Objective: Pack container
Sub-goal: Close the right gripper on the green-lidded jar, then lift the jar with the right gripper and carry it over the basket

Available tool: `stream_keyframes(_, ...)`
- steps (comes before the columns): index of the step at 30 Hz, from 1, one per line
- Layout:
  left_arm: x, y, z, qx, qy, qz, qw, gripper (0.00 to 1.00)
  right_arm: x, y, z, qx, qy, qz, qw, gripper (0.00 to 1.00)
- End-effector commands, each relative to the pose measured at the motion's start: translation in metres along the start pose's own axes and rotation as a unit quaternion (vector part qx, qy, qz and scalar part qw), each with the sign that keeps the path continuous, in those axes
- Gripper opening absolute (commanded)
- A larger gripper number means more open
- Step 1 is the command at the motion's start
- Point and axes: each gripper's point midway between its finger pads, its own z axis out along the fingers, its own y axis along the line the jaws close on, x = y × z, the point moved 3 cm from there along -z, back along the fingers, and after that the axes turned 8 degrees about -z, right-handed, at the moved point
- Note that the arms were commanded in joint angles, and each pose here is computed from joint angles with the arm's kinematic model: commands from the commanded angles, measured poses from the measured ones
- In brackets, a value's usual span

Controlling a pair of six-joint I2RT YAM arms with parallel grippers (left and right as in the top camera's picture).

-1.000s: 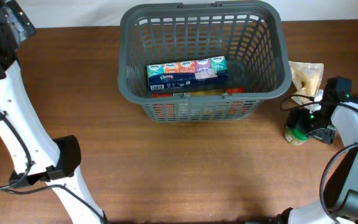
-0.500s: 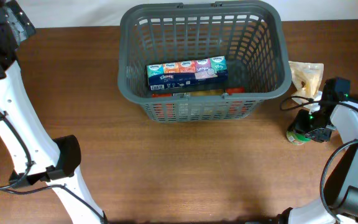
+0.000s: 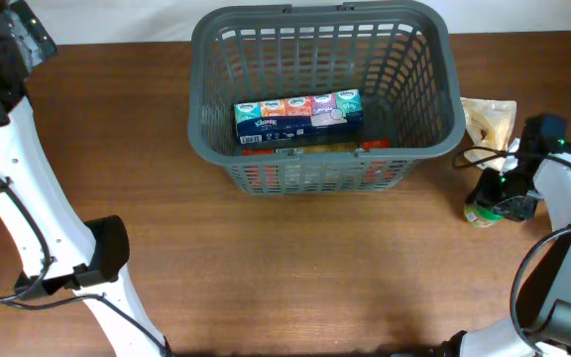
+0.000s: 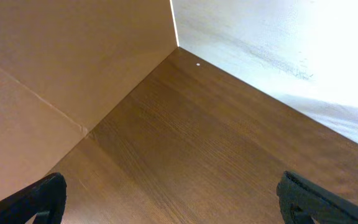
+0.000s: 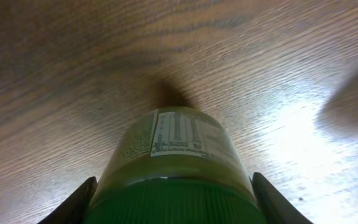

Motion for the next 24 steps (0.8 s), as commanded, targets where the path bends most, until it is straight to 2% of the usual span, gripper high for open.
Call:
stream_keyframes(1, 0.0, 0.001, 0.001, -0.002, 0.001, -0.007, 1.0, 0.99, -0.019, -0.003, -0.036, 0.014, -0.051, 0.005, 0.999, 0.04)
stream_keyframes(9, 0.0, 0.001, 0.001, -0.002, 0.001, -0.007, 1.0, 0.99, -0.053, -0.004, -0.108, 0.018, -0.111, 0.0, 0.994, 0.04)
stream_keyframes(13, 0.0, 0.001, 0.001, -0.002, 0.001, -0.007, 1.0, 0.99, -0.072, -0.004, -0.176, 0.021, -0.177, -0.001, 0.984, 0.04)
stream_keyframes(19, 0.0, 0.001, 0.001, -0.002, 0.001, -0.007, 1.0, 0.99, -0.076, 0.0, -0.265, 0.024, -0.264, -0.006, 0.964, 0.04)
stream_keyframes(24, 0.0, 0.001, 0.001, -0.002, 0.001, -0.007, 1.0, 0.99, -0.067, 0.029, -0.308, 0.005, -0.306, -0.067, 0.95, 0.04)
